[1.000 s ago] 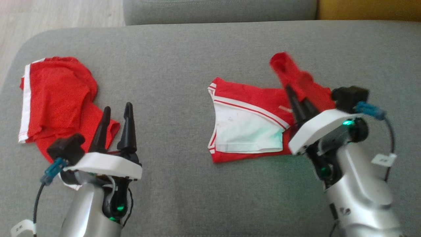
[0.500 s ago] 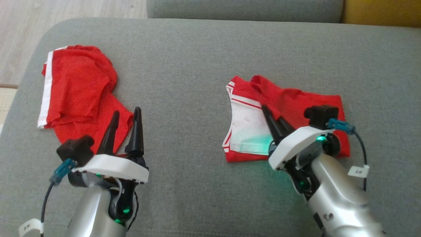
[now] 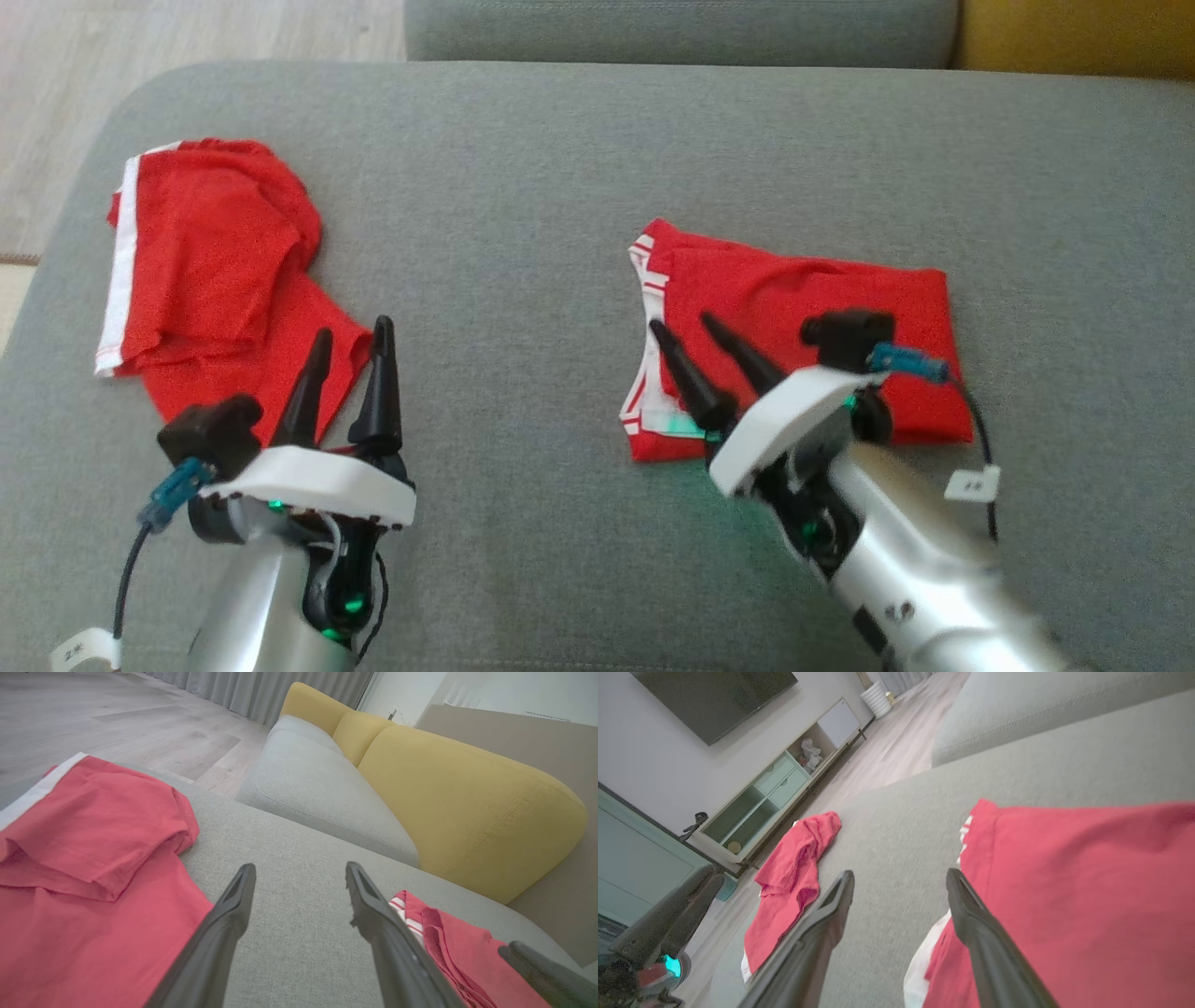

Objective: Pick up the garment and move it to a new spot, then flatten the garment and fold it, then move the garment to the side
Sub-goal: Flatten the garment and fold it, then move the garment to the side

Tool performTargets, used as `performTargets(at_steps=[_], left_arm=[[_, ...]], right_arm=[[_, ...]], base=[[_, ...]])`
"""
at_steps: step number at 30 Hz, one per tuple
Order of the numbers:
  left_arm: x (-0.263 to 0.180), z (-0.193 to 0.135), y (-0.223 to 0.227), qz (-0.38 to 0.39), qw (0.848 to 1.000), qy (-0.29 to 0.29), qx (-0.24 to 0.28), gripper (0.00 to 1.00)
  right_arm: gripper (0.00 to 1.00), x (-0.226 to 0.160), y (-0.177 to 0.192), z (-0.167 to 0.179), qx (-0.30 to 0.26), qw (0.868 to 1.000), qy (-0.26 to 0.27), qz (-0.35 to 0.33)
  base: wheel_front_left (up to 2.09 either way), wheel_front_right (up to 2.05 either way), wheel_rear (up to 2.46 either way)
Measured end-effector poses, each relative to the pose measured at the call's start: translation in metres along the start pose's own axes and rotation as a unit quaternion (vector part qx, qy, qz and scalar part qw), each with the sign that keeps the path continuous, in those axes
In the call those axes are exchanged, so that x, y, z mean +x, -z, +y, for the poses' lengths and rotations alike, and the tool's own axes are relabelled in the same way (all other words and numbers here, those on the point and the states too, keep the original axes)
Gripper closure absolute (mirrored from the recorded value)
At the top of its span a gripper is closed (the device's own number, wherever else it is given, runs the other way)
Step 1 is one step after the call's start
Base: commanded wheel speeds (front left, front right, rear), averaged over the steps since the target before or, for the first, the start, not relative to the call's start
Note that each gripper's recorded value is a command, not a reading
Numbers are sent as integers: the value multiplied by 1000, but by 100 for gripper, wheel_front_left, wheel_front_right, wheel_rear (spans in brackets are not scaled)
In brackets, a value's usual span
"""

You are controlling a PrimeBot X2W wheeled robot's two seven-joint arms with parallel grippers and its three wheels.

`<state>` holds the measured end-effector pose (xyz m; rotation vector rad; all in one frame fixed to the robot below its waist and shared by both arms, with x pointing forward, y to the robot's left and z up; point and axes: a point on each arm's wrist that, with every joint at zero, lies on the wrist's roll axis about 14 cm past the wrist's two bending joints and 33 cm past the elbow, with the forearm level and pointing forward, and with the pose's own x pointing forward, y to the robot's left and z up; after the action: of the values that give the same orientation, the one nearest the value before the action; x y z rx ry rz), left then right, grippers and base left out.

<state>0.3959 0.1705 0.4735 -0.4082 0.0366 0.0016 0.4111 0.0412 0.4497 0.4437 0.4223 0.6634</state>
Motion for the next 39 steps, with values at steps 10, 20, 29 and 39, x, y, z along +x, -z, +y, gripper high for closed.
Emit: performTargets(at_steps=[10,20,29,39], left_arm=[[13,-29,-14,-24,999,41,-6,0],[20,-51,-18,-32,997,72,-9,0],[18,-58,-7,-18,996,83,3,0],[9,-55,8,3,997,78,9,0]], right_arm=[[0,-20,-83,-52,-139,981,84,-110],[0,-92,-130,-120,-269,930,188,-168],[0,-147,-95,-142,-225,918,265,-190],[0,-150,-85,-137,-209,917,274,-198]], base=[[0,0,0],[0,0,0],[0,0,0],[0,0,0]])
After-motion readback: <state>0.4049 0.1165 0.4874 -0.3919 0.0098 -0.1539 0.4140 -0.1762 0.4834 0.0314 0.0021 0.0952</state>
